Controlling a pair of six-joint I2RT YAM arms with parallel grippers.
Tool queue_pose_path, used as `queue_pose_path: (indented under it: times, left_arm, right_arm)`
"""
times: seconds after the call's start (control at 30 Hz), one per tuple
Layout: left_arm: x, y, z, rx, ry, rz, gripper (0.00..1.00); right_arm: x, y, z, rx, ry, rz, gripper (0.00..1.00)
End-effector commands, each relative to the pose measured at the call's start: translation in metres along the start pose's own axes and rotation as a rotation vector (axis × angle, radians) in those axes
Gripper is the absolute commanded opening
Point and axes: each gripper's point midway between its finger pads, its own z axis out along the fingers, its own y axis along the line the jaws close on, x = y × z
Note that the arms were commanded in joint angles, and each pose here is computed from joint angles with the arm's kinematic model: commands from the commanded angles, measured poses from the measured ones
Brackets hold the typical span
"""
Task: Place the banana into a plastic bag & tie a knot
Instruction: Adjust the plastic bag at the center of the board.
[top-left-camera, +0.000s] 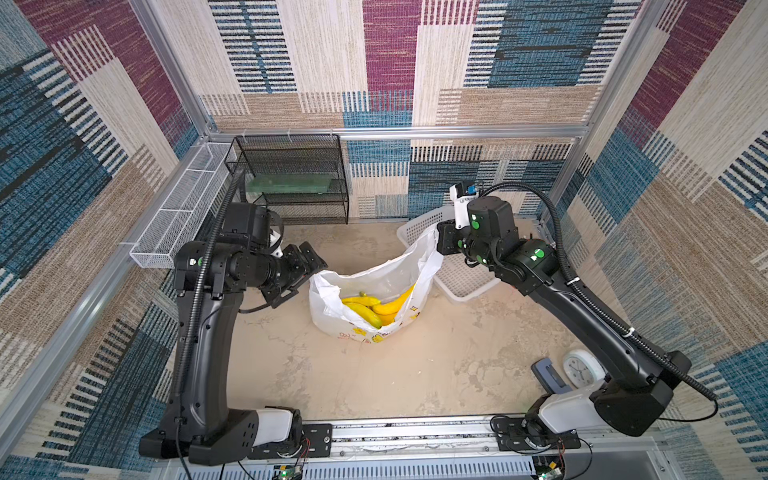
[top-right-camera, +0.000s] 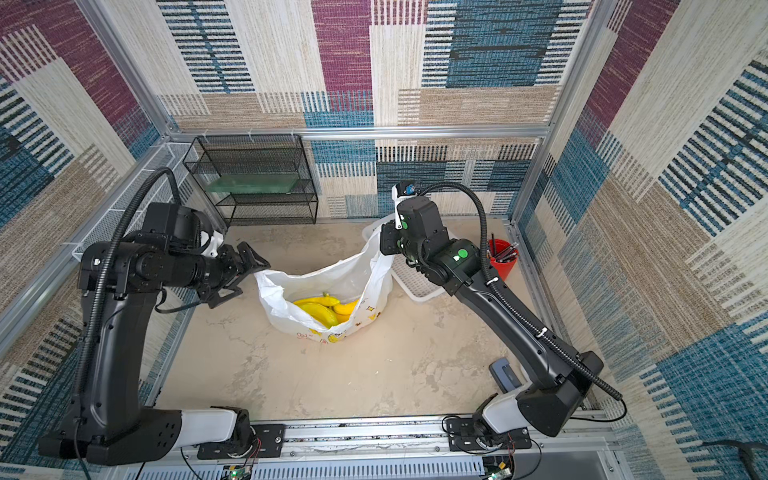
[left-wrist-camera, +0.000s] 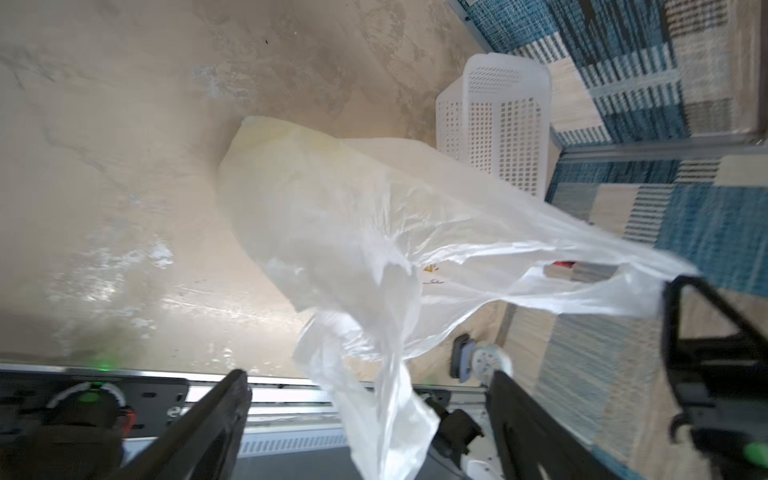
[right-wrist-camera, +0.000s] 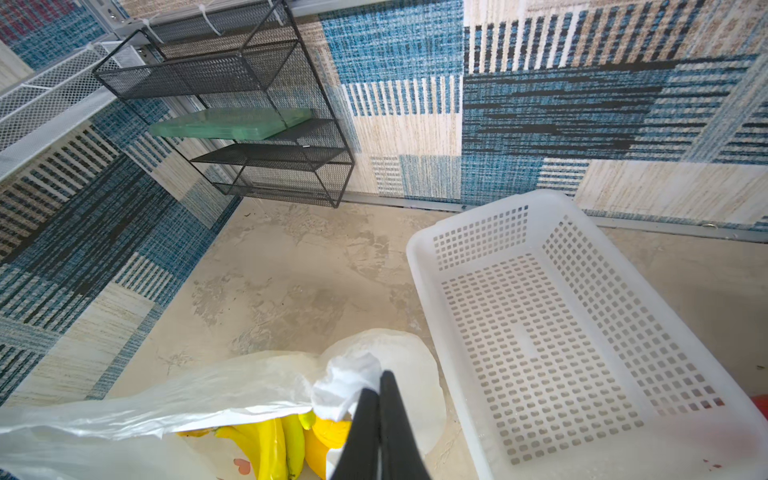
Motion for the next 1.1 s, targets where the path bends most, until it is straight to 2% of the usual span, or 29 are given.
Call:
queue_pose_path:
  times: [0.0,0.17,0.27,0.37,0.57,0.77,0.9,0.97,1.07]
  left_arm:
    - [-0.004,0.012,-0.016,-0.097,-0.113,0.303,0.89]
    - [0.002,-0.034,-0.042,0.062,-0.287,0.69,0.81]
    - [0.023,-0.045,-0.043,0.117,-0.304,0.921,0.74]
    - [0.033,-0.046,-0.036,0.119,-0.36,1.074,0.78]
    - [0.018,-0.059,-0.021,0.041,-0.543,1.284,0.89]
    - [0.013,-0.054,-0.006,-0.046,-0.63,1.451,0.93]
    - [0.017,-0.05,0.016,-0.08,-0.586,1.519,0.94]
    - [0.012,-0.053,0.018,-0.095,-0.614,1.51,0.94]
    - [0.014,-0.054,0.026,-0.092,-0.574,1.524,0.84]
  right_arm:
    - [-0.008,0.002,0.001,-0.027,-0.02,0.013,0.0]
    - [-0.006,-0.006,0.003,-0.023,-0.005,0.007,0.0]
    - [-0.008,-0.012,0.004,-0.024,-0.005,0.016,0.0]
    - [-0.009,-0.014,0.005,-0.027,-0.002,0.015,0.0]
    - [-0.006,-0.014,0.008,-0.042,0.01,0.016,0.0]
    - [-0.007,-0.016,0.01,-0.049,0.01,0.024,0.0]
    - [-0.006,-0.016,0.011,-0.054,0.016,0.03,0.0]
    - [-0.005,-0.017,0.011,-0.056,0.018,0.03,0.0]
    - [-0.003,-0.017,0.012,-0.058,0.025,0.03,0.0]
